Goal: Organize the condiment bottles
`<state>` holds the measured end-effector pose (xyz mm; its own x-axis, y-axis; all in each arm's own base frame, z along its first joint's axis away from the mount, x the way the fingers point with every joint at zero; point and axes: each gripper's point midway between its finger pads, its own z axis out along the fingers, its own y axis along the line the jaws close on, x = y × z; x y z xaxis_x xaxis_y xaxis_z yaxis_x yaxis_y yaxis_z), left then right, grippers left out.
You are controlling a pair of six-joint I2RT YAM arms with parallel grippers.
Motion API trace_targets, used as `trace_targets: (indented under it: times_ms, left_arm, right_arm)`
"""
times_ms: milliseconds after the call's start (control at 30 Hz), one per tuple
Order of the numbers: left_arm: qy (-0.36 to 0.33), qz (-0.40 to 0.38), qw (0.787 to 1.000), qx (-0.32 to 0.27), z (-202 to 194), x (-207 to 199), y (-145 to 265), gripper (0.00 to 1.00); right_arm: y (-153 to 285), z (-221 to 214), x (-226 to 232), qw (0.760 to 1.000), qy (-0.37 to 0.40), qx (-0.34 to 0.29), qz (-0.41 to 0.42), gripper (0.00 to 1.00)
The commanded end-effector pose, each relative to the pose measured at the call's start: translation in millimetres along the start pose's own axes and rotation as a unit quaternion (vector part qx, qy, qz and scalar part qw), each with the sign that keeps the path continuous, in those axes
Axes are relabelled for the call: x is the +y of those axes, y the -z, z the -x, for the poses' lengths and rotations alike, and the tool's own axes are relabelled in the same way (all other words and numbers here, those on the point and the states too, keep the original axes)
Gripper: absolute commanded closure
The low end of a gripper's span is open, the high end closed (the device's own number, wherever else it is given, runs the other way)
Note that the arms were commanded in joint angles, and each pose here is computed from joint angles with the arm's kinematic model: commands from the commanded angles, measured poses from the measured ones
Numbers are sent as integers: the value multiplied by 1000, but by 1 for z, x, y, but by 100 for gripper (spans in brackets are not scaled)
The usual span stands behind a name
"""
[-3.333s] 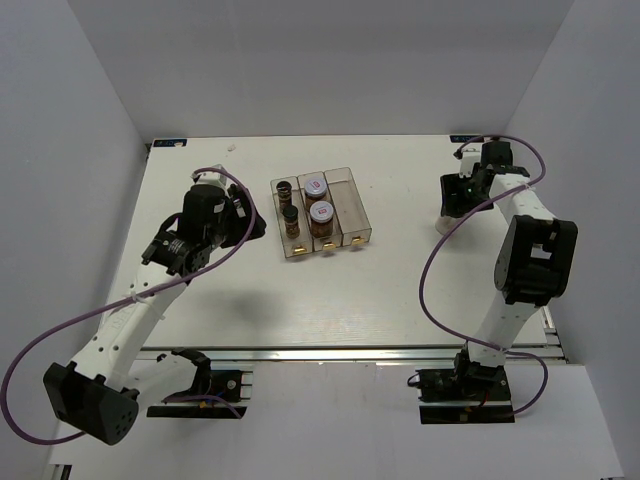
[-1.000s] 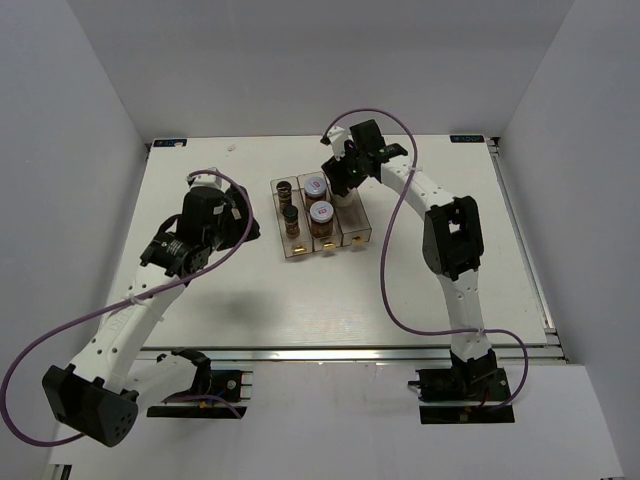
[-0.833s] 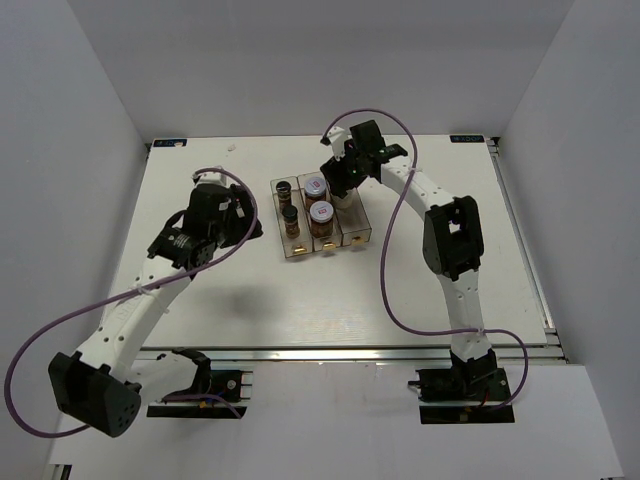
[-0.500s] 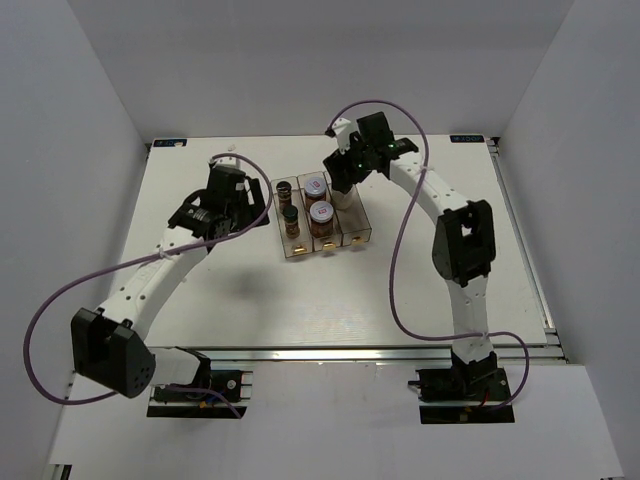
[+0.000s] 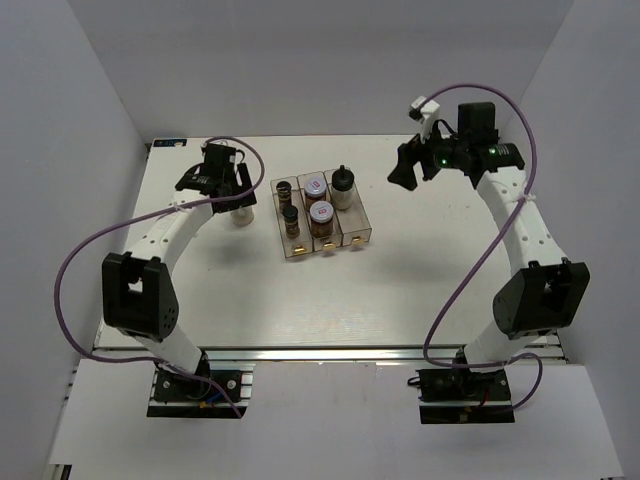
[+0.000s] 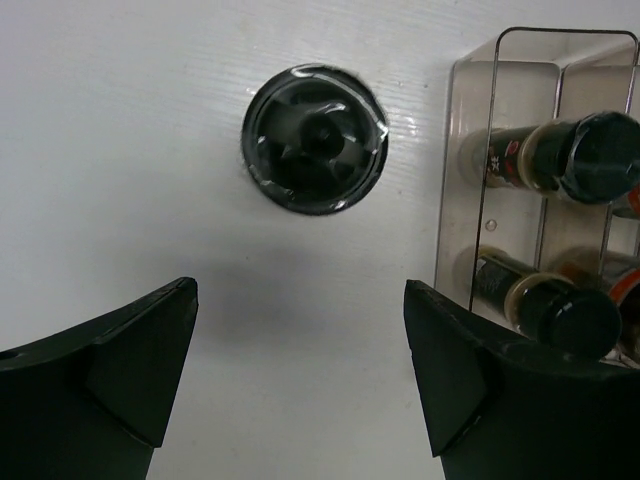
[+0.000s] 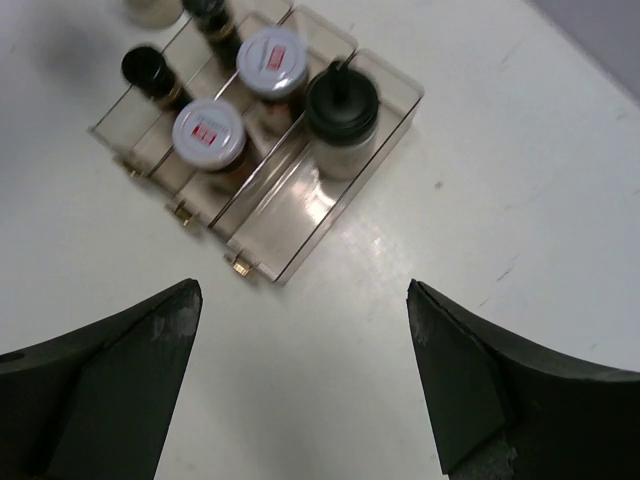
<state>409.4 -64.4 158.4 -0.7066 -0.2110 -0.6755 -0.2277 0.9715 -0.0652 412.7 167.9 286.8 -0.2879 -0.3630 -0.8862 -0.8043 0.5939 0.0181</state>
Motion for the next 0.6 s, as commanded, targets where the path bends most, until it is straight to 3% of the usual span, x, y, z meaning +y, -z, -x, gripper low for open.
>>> trace_targets:
  times_ms: [0,567]
  left_arm:
    - [-14,-37,999,-24,26,-20,-3,7]
    - [-17,22,1000,2,46,-16,-65,7]
  right_arm:
    - [-1,-25,30,998,-4,6,56,12]
    - [0,-42,43,997,-40,5,62,12]
